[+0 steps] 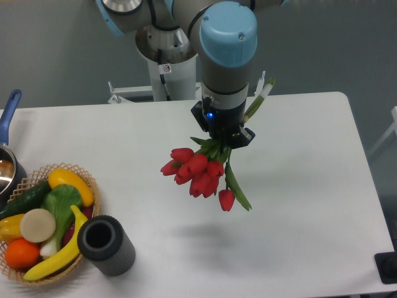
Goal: Insert the flowers into the vase
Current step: 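Hold the red tulip bunch in the gripper above the table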
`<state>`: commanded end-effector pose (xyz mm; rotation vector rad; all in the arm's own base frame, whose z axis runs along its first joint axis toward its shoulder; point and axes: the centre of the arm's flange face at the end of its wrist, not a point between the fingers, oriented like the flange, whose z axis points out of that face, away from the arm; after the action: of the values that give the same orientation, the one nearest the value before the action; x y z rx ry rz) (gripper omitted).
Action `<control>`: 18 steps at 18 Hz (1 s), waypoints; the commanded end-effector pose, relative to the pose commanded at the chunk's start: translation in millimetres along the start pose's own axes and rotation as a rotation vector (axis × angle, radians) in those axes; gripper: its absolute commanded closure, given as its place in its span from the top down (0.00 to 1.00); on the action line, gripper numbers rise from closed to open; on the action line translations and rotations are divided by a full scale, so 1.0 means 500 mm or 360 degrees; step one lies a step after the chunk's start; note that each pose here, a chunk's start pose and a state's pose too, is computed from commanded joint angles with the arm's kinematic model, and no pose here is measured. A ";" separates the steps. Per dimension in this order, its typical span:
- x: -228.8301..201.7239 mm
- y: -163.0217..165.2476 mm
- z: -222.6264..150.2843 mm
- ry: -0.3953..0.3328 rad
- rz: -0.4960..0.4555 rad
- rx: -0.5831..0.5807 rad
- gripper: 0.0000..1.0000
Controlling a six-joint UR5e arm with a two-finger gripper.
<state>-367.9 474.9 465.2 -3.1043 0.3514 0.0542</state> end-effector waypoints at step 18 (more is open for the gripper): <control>-0.034 -0.045 -0.047 -0.0021 -0.0227 0.0722 0.05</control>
<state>-378.5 500.3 489.7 -2.6675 0.1183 -0.0065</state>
